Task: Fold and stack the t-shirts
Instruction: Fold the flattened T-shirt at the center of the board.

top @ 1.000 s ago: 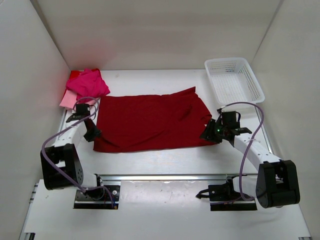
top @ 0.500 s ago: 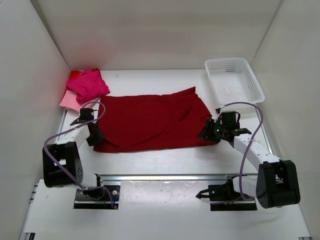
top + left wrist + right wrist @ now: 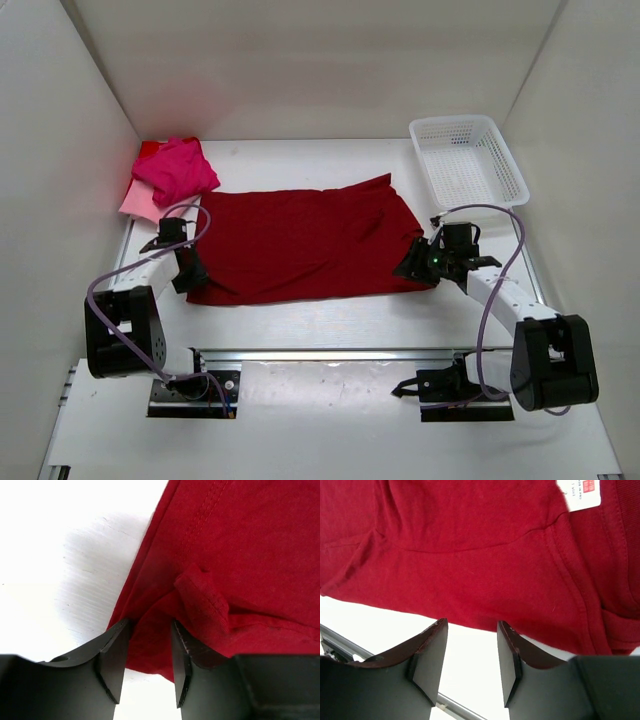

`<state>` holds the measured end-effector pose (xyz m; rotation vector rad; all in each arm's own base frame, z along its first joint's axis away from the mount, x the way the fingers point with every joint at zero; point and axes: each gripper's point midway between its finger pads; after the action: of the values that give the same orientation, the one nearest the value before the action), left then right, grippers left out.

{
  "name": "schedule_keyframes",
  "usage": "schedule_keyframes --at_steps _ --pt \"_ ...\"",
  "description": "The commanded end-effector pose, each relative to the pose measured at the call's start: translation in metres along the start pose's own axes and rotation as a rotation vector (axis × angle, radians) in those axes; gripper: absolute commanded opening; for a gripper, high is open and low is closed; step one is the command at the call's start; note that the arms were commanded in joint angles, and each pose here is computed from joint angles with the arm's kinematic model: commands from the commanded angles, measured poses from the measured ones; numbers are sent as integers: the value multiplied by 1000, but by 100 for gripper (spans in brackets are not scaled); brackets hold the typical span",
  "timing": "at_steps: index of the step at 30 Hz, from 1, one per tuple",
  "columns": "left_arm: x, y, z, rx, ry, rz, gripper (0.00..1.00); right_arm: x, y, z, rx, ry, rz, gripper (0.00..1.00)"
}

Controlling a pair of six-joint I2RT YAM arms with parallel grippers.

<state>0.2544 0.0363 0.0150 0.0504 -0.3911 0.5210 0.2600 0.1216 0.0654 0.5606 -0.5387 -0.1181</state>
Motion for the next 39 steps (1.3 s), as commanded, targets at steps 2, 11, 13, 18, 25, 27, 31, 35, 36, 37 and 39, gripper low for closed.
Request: schedule_keyframes --at_steps 2,11,13,18,25,27,31,35,36,37,39 --pt "16 -3 9 0 -63 -1 48 9 -8 -7 19 -26 -25 42" --pt "16 11 21 45 -62 -7 0 16 -33 -18 36 -53 -190 39" --pt "17 9 27 44 -61 -12 0 19 -37 -18 32 -68 -226 39" --pt "13 20 42 95 -51 35 0 15 -50 -20 18 -69 -319 39" --pt "12 41 63 218 6 69 0 9 -60 -17 -18 -56 -364 38" --pt "9 43 58 221 35 79 0 9 -57 -17 -9 -56 -360 37" --pt "4 46 52 243 71 75 9 8 -53 -15 -6 -49 -343 37" --pt "5 50 51 252 70 76 85 9 -49 -13 -4 -42 -327 38" --pt "9 46 50 234 53 76 95 9 -47 -12 -5 -40 -322 38" --pt "14 45 52 227 37 86 94 7 -47 -11 -7 -33 -317 38" --pt "23 29 60 172 16 85 83 10 -44 -8 -12 -34 -300 38"
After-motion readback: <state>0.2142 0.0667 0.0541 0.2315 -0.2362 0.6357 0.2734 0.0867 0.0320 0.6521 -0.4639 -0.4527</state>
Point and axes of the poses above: each gripper's point midway between its finger pads, its own z axis back along the fingers, its own y axis along the line the jaws close on, x = y × z, and after that the axes turned 3 degrees about z, right-handed
